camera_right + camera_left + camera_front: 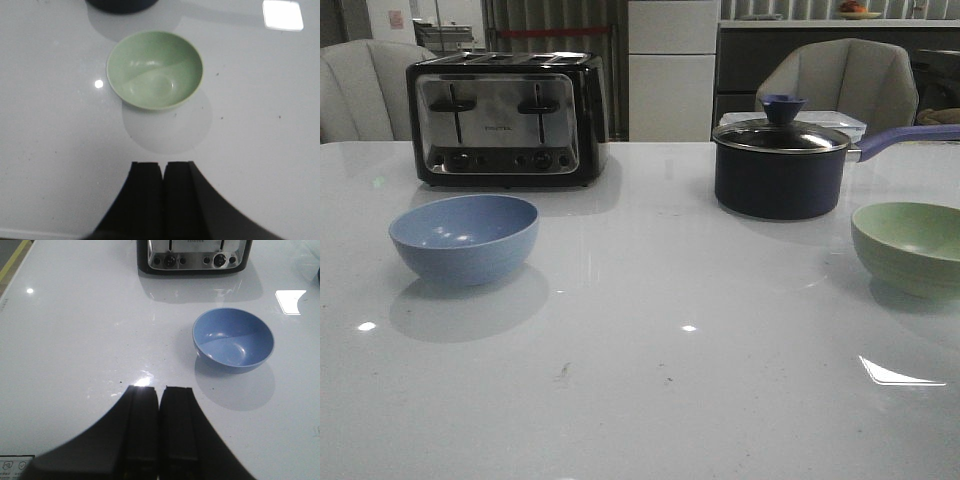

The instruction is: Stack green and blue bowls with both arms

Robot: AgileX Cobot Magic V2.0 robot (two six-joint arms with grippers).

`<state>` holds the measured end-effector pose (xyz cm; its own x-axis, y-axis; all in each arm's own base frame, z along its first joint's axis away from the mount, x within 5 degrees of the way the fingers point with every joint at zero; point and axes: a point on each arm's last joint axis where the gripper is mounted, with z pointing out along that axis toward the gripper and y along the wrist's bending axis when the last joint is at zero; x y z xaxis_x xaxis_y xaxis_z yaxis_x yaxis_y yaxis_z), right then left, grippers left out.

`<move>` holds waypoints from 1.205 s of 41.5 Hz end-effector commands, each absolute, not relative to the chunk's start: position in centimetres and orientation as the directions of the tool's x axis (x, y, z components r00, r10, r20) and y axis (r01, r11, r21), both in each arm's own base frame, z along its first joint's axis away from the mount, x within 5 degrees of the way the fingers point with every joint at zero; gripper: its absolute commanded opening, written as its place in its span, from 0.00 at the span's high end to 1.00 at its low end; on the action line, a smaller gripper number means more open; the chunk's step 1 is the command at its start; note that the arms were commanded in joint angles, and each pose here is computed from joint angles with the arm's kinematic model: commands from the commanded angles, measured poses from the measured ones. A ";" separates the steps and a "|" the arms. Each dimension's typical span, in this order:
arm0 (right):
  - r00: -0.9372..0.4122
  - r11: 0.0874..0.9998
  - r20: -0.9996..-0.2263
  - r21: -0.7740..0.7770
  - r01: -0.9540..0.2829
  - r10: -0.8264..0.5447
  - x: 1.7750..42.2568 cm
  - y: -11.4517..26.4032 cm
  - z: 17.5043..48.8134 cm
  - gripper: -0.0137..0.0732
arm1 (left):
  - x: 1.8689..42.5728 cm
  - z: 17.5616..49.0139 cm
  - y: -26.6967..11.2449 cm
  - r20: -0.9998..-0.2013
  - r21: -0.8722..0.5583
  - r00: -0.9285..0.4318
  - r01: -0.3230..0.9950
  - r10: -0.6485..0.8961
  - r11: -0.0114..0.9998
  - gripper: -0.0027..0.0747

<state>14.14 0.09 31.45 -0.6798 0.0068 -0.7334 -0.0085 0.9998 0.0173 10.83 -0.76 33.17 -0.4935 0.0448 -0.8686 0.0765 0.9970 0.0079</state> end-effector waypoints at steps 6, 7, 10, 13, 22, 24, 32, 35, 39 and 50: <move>-0.727 1.000 -0.686 0.004 -0.007 -0.003 16.5 -0.1 30.9 0.53 | 11.6 34.2 -0.8 -0.893 -0.004 -0.450 0.069 0.027 0.998 0.67; -0.732 1.000 -0.681 0.004 -0.007 -0.002 16.7 -0.1 30.8 0.47 | 11.6 34.2 -0.8 -0.892 -0.004 -0.451 0.069 0.027 0.998 0.63; -0.743 1.000 -0.670 0.003 -0.006 -0.003 17.5 -0.1 30.3 0.31 | 11.6 34.2 -0.8 -0.891 -0.004 -0.453 0.069 0.028 0.998 0.46; -0.755 1.000 -0.656 -0.005 -0.002 -0.005 18.5 -0.2 29.7 0.22 | 11.6 34.2 -0.8 -0.891 -0.004 -0.453 0.069 0.028 0.998 0.32; -0.802 0.994 -0.590 0.004 0.107 0.089 22.0 -2.7 29.1 0.21 | 11.6 34.2 -0.8 -0.891 -0.004 -0.453 0.069 0.028 0.998 0.28; -0.806 0.990 -0.577 0.026 0.142 0.131 22.8 -3.3 29.1 0.21 | 11.6 34.2 -0.8 -0.891 -0.004 -0.453 0.069 0.028 0.998 0.28; -0.830 0.977 -0.516 0.087 0.194 0.211 27.2 -5.2 28.1 0.21 | 11.6 34.2 -0.8 -0.891 -0.004 -0.453 0.069 0.028 0.998 0.28; -0.841 0.977 -0.498 0.098 0.188 0.211 28.8 -5.5 27.7 0.21 | 11.6 34.2 -0.8 -0.891 -0.004 -0.453 0.069 0.028 0.998 0.28; -0.846 0.976 -0.486 0.126 0.178 0.217 30.9 -5.7 27.2 0.21 | 11.6 34.2 -0.8 -0.891 -0.004 -0.453 0.069 0.028 0.998 0.28; -0.876 0.976 -0.432 0.137 0.170 0.214 36.1 -6.7 24.3 0.21 | 11.6 34.2 -0.8 -0.891 -0.004 -0.453 0.069 0.028 0.998 0.28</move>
<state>34.81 -6.24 22.85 -0.9048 0.2191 -0.3651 0.1815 0.9741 0.1346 11.20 -0.78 32.71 -0.5354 0.0476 -0.8432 0.0771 0.9970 0.0074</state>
